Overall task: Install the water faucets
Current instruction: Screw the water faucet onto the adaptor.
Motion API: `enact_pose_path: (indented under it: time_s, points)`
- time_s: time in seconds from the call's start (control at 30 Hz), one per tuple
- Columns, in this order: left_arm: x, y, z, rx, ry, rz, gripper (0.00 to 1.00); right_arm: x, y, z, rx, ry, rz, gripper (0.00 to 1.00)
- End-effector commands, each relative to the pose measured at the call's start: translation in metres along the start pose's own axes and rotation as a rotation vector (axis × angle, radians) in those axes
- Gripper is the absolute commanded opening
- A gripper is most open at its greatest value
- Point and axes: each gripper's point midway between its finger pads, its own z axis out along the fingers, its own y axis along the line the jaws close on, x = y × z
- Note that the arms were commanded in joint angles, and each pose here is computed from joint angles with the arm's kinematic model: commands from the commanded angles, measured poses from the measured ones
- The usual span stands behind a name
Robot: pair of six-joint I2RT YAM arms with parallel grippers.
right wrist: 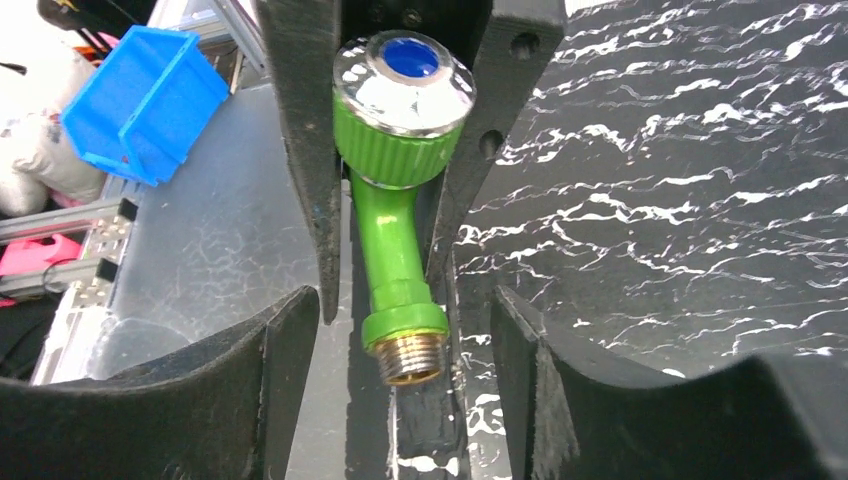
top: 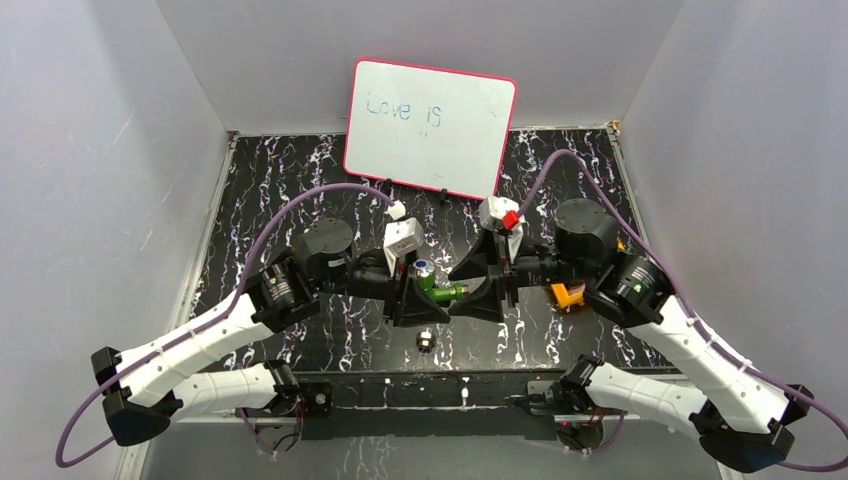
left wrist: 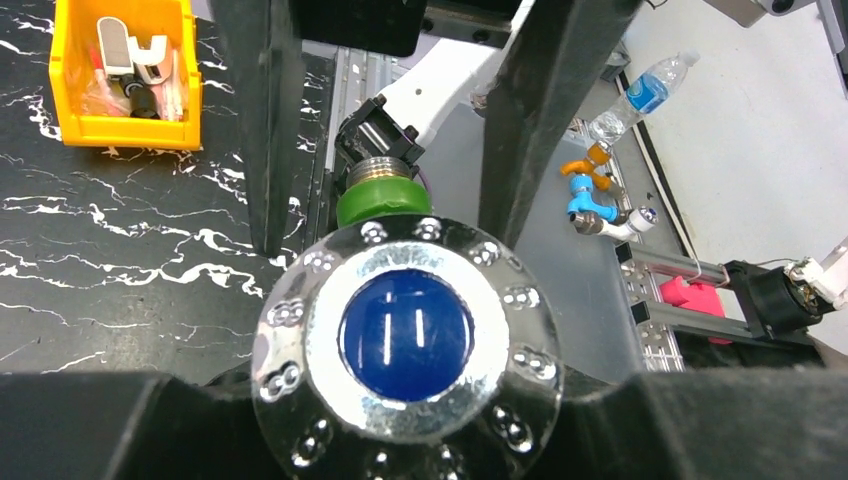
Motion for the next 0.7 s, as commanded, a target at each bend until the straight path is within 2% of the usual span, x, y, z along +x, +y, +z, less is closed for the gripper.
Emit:
enact_pose_path:
  time_s: [0.0,0.1,0.27,0.43,0.53,0.67]
  points:
    - [-0.023,-0.012,-0.009,0.000,-0.062,0.067,0.00,-0.034,0.013,-0.018,0.034,-0.127,-0.093,0.73]
    - [-0.021,-0.014,-0.012,0.009,-0.065,0.079,0.00,-0.035,0.014,-0.022,0.050,-0.156,-0.081,0.75]
    - [-0.022,-0.019,-0.013,0.035,-0.068,0.096,0.00,-0.023,0.008,-0.020,0.070,-0.142,-0.057,0.67]
    - [-0.022,-0.022,-0.010,0.061,-0.059,0.102,0.00,-0.015,0.003,-0.013,0.065,-0.121,-0.036,0.66]
    - [-0.020,-0.020,-0.009,0.057,-0.049,0.100,0.00,-0.018,0.005,-0.010,0.040,-0.131,-0.031,0.56]
    - [-0.019,-0.017,-0.009,0.044,-0.045,0.099,0.00,-0.021,0.015,-0.006,-0.031,-0.136,-0.018,0.37]
